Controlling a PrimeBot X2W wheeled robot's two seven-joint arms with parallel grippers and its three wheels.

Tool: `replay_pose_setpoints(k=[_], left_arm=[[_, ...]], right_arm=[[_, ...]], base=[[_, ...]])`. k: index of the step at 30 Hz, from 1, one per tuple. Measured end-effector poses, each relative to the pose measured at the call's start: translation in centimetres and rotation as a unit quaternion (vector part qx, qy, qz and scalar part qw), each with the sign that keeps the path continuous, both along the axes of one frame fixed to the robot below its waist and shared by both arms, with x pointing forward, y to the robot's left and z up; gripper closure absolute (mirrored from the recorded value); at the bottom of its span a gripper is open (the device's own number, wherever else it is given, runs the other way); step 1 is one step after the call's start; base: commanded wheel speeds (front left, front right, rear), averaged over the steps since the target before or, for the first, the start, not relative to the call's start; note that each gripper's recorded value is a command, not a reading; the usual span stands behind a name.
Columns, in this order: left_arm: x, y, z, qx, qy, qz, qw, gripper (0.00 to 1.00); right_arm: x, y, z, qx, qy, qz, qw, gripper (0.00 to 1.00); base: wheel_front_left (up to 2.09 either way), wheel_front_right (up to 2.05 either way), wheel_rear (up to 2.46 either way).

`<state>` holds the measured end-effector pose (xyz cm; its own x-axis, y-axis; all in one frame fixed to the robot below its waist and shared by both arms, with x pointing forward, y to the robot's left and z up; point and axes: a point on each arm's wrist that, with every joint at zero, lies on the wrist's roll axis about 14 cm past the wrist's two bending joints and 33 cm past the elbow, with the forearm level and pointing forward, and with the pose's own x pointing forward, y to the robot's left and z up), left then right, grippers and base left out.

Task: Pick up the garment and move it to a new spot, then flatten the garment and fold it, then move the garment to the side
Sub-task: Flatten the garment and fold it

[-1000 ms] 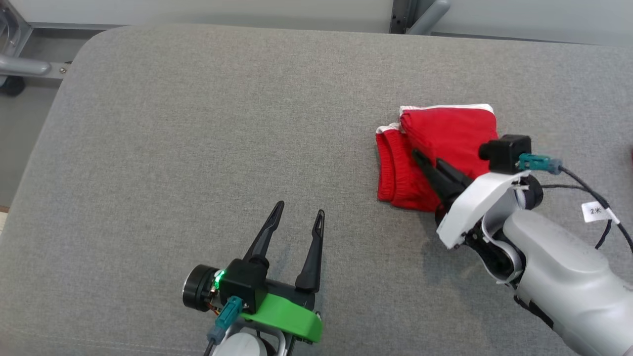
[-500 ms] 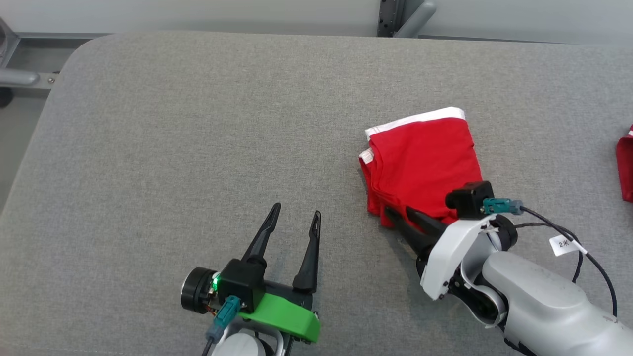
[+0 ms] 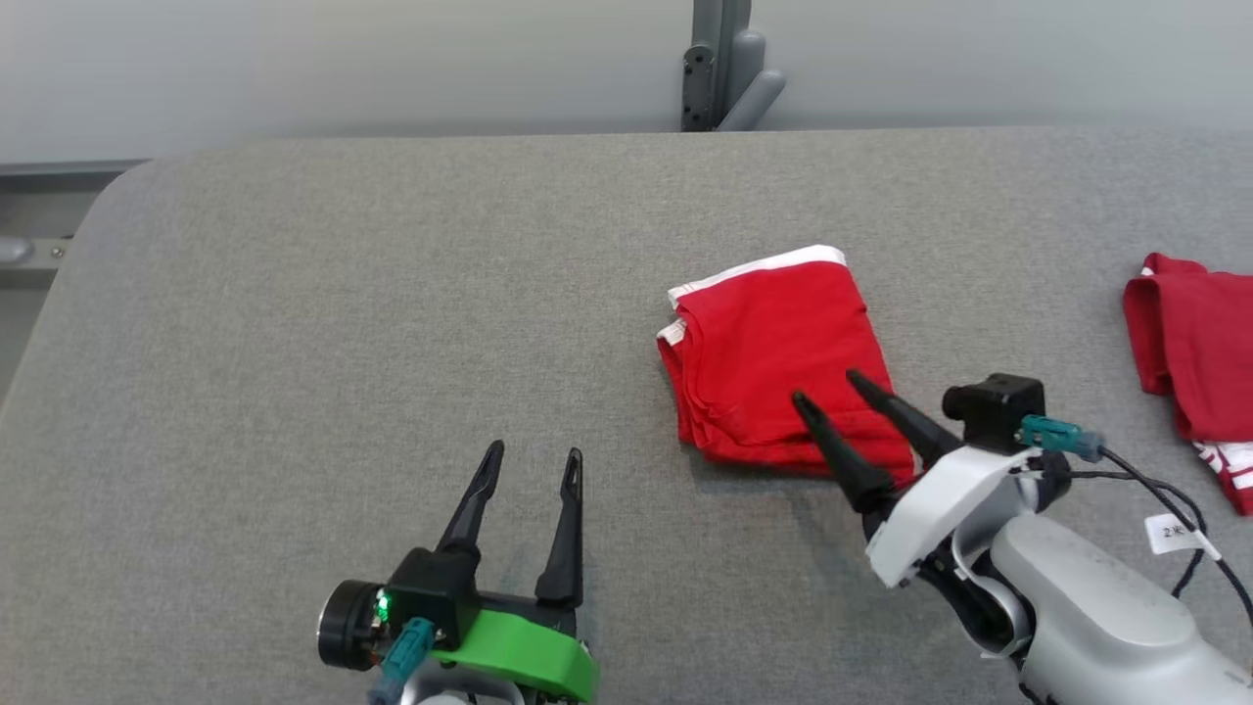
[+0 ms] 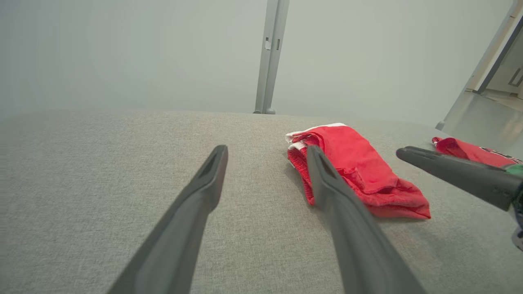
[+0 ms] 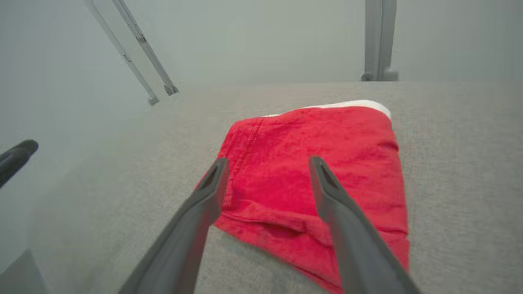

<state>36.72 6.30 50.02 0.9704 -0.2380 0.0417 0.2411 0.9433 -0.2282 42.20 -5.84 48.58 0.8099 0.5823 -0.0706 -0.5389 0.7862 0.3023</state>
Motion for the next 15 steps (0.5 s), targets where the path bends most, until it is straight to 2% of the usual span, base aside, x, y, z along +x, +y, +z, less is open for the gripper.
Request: replay_pose_setpoints(k=[3, 4, 5, 9, 15], left_arm=[[-0.2, 0.7, 0.5, -0.002, -0.006, 0.013, 1.0, 0.0], [-0.2, 0.7, 0.5, -0.002, -0.006, 0.013, 1.0, 0.0], [-0.3, 1.1, 0.7, 0.0, -0.012, 0.019, 1.0, 0.0], [-0.6, 2.0, 1.1, 0.002, -0.019, 0.034, 0.999, 0.0], [-1.1, 3.2, 1.9, 0.013, -0.035, 0.053, 0.998, 0.0]], right_arm=[[0.1, -3.0, 1.4, -0.011, -0.04, -0.053, 0.998, 0.0], [0.1, -3.0, 1.4, -0.011, -0.04, -0.053, 0.998, 0.0], [-0.6, -4.8, 1.6, -0.018, -0.053, -0.088, 0.994, 0.0], [-2.1, -7.8, 2.4, -0.034, -0.086, -0.148, 0.985, 0.0], [-4.3, -9.8, 3.5, -0.057, -0.122, -0.193, 0.972, 0.0]], base=[[0.0, 0.0, 0.0], [0.0, 0.0, 0.0], [0.0, 0.0, 0.0], [0.0, 0.0, 0.0], [0.0, 0.0, 0.0]])
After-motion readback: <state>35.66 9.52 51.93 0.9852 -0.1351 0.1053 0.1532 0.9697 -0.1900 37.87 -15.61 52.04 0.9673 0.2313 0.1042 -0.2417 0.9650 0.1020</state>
